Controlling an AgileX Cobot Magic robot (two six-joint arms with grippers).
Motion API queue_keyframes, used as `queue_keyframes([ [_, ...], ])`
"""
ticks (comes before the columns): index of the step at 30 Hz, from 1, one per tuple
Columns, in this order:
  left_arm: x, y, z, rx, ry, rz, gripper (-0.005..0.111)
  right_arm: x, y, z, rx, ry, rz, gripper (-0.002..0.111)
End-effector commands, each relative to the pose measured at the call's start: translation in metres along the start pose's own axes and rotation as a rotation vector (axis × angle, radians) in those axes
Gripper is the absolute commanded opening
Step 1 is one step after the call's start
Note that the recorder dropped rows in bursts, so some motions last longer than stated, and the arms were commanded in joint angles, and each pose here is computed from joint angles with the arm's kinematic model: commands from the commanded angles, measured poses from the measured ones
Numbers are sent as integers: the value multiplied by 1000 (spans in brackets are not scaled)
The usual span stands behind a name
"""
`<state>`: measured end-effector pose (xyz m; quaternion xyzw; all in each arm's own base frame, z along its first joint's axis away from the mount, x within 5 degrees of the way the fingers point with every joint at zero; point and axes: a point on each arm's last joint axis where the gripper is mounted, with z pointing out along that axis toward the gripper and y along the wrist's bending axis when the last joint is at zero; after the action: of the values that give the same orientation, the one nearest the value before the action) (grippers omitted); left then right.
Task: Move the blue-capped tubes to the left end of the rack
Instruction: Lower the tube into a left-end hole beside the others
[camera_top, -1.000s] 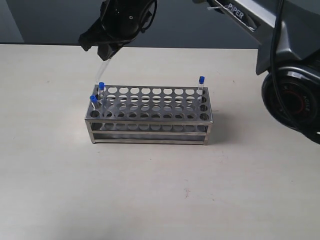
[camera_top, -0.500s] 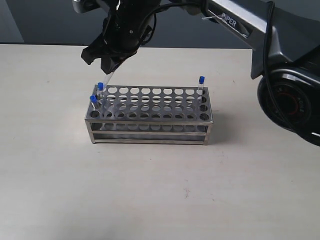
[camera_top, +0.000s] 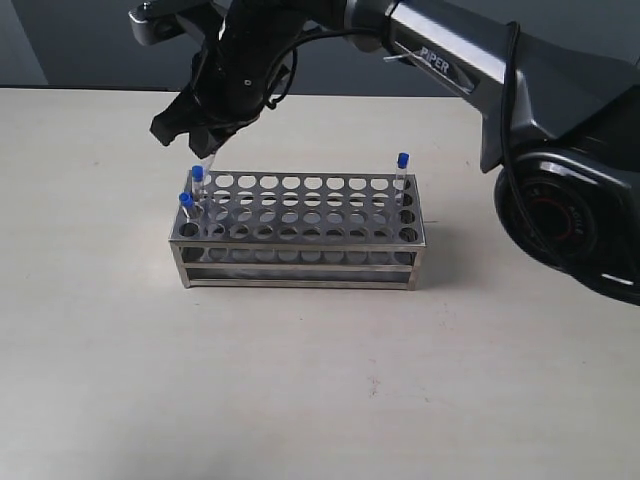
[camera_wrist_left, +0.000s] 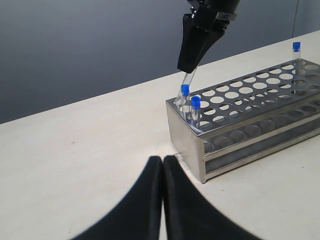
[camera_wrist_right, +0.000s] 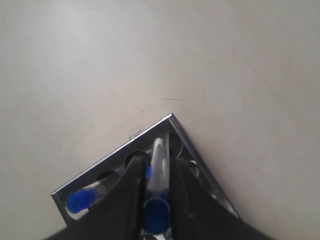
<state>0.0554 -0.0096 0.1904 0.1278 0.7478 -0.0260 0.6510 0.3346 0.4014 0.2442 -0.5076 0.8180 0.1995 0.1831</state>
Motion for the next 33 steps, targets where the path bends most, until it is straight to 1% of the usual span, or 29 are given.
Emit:
queue_keyframes([
  [1,-2,0,-1,10,-16,-4,1,-7,12,2,-72,-59,1,0],
  [7,-2,0,-1,10,-16,-4,1,-13,11,3,-65,-131,7,0],
  [12,-2,0,-1,10,-16,-4,1,-13,13,10,-106,-142,6,0],
  [18,-2,0,-1,10,-16,-4,1,-4,12,26,-143,-76,5,0],
  [26,-2,0,-1,10,-16,-4,1,-3,13,27,-148,-64,5,0],
  [33,-2,0,-1,10,-16,-4,1,4,13,33,-168,-9,7,0],
])
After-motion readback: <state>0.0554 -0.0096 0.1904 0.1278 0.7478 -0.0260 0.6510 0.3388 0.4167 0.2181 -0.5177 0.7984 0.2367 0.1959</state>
